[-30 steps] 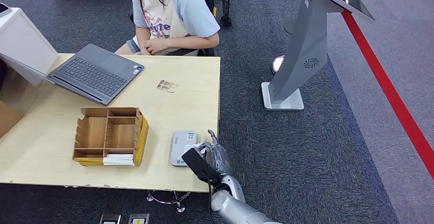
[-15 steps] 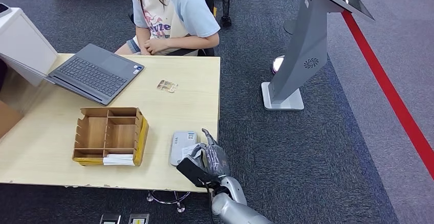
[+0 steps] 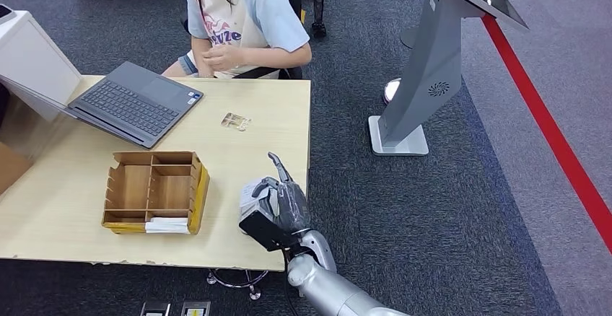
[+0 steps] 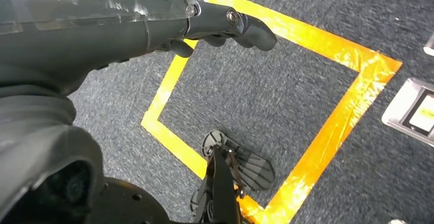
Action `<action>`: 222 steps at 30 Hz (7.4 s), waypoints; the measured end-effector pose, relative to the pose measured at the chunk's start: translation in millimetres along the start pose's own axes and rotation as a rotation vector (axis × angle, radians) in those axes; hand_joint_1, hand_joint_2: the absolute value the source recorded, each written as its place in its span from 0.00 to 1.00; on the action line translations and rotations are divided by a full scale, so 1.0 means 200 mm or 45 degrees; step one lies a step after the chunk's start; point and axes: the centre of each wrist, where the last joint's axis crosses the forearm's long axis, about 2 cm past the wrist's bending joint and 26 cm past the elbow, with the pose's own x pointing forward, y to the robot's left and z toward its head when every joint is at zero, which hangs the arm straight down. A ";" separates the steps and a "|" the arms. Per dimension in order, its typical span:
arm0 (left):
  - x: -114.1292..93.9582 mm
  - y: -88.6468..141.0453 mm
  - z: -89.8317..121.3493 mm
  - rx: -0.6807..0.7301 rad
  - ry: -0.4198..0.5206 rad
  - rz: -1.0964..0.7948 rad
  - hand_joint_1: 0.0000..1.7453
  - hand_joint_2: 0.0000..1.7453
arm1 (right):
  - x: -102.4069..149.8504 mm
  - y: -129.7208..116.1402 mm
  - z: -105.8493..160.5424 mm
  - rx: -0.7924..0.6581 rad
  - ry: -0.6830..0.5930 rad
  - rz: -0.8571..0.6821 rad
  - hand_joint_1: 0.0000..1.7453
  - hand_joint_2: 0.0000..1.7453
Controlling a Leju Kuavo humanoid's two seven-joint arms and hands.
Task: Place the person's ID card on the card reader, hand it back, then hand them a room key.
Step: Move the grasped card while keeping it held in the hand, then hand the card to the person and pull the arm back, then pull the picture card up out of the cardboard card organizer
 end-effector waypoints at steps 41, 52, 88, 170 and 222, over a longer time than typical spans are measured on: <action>0.01 0.03 -0.02 -0.035 -0.014 -0.030 0.00 0.00 | 0.43 0.00 -0.31 0.286 -0.282 0.306 1.00 1.00; 0.01 0.03 -0.02 -0.061 -0.022 -0.043 0.00 0.00 | 0.29 -0.07 -0.35 0.273 -0.191 0.473 0.98 1.00; 0.02 0.04 -0.03 -0.090 -0.019 -0.097 0.00 0.00 | 0.28 -0.19 -0.35 -0.010 -0.210 0.393 0.00 1.00; 0.02 0.01 -0.01 0.055 0.057 0.078 0.00 0.00 | 0.50 0.23 -0.01 0.530 -0.587 1.189 0.00 1.00; 0.01 0.01 -0.01 -0.065 0.066 -0.012 0.00 0.00 | 0.38 0.18 -0.10 0.678 -0.201 1.353 0.00 1.00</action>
